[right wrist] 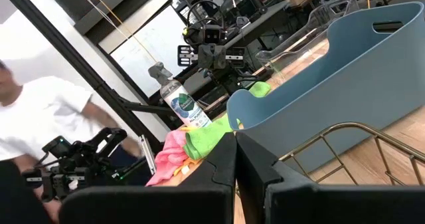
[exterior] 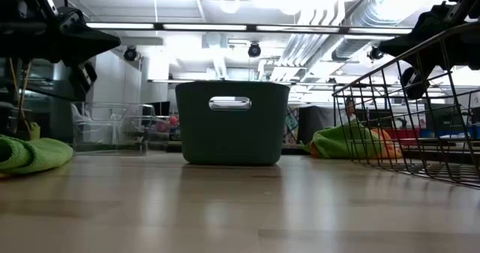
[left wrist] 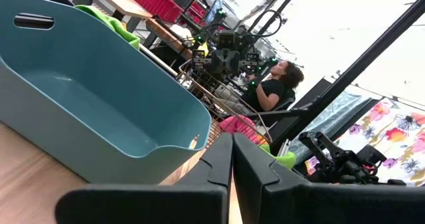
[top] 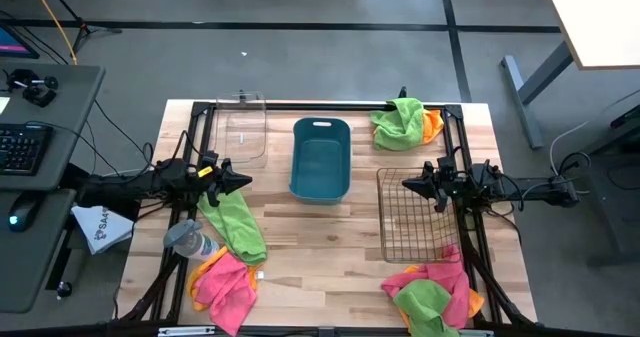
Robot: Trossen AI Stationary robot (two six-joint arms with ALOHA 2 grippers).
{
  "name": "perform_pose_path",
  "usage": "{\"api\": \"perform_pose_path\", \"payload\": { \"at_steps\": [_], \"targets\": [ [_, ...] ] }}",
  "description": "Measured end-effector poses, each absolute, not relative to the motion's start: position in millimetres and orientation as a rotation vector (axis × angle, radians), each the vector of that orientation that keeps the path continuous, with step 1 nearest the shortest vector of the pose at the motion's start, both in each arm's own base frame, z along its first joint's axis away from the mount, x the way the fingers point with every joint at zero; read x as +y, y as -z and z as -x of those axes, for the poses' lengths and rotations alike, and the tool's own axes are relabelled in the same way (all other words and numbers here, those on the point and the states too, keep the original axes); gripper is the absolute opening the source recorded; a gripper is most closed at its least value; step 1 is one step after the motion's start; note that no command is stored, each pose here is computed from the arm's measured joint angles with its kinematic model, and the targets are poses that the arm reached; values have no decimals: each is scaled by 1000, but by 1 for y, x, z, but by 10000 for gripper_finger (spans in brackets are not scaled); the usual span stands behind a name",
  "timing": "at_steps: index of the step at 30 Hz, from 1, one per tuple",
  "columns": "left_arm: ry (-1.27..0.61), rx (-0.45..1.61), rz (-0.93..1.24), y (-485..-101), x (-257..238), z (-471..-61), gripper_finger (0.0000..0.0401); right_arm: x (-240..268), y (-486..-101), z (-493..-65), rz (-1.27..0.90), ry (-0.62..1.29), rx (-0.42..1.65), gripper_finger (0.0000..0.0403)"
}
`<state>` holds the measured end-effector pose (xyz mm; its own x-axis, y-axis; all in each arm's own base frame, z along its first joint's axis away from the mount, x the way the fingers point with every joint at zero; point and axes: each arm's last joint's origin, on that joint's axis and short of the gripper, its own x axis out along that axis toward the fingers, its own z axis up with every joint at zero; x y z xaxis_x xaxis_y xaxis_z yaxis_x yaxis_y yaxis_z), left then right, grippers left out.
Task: Sort microfiber towel by color & place in baskets
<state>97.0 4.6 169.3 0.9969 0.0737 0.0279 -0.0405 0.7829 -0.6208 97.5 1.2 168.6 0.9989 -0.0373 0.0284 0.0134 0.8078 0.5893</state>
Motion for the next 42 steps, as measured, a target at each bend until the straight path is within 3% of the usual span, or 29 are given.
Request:
{"api": "perform_pose_path", "payload": {
  "at_steps": [21,23,29,34,42],
  "targets": [
    [-63,-58,676,-170,5,-97,0,1,-169,-97,-630,27,-39,0],
    [-98,-123,709,-174,6,-97,0,1,-169,-97,-630,27,-39,0],
    [-138,-456,1092,-196,12,-92,0,1,-169,-97,-630,27,-40,0],
    [-87,-623,1054,-214,13,-95,0,1,-169,-97,-630,27,-39,0],
    [-83,-415,888,-272,4,-150,0,1,-169,-97,-630,27,-39,0]
  ]
}}
